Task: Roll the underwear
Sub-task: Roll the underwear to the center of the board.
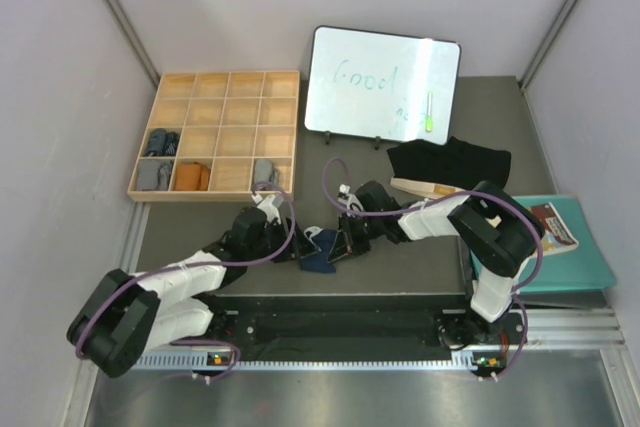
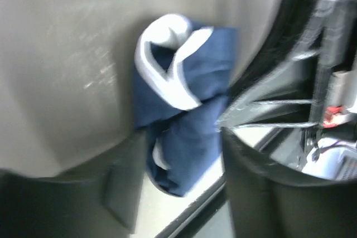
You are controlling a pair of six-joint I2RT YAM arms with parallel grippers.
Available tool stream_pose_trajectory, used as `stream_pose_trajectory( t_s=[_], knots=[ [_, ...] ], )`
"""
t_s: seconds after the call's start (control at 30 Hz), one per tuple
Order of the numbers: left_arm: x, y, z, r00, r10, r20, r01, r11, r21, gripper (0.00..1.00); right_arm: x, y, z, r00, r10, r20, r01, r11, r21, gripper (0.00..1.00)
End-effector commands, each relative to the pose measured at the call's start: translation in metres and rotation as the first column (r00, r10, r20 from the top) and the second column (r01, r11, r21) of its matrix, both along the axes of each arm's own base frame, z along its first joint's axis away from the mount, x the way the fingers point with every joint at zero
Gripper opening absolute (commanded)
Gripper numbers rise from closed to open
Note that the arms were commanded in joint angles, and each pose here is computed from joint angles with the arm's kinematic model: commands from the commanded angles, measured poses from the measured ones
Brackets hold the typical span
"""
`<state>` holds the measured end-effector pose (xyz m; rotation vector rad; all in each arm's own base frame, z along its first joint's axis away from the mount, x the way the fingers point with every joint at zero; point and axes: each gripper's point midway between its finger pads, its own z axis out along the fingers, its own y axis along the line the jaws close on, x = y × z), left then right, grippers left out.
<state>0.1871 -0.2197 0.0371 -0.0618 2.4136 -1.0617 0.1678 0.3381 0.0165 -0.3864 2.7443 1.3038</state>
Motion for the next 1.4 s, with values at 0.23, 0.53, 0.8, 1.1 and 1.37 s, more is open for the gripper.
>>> stream_pose_trajectory(
  t_s=[0.23,0.53,0.8,1.1,1.37],
  knots=[
    [0.004,0.017,0.023,0.992,0.100,0.082,-0.099,0.995,-0.014,0.72,-0.009,-0.035,-0.053,0.994,-0.109,-0.028,0.099,0.967,-0.235,0.00],
    [-0.004,0.022,0.009,0.990,0.122,0.075,-0.120,0.992,-0.040,0.61,-0.010,-0.033,-0.053,0.993,-0.114,-0.038,0.102,0.968,-0.229,0.00],
    [-0.005,0.019,-0.009,0.993,0.105,0.058,-0.103,0.994,-0.038,0.54,-0.011,-0.031,-0.052,0.993,-0.113,-0.043,0.101,0.971,-0.218,0.00],
    [-0.005,0.004,-0.018,0.998,0.060,0.033,-0.057,0.994,-0.090,0.22,-0.010,-0.025,-0.049,0.992,-0.117,-0.050,0.106,0.978,-0.177,0.00],
    [0.001,-0.003,-0.013,1.000,0.008,0.005,-0.008,1.000,-0.028,0.00,-0.003,-0.033,-0.022,0.994,-0.096,0.050,0.103,0.978,-0.180,0.23]
  ],
)
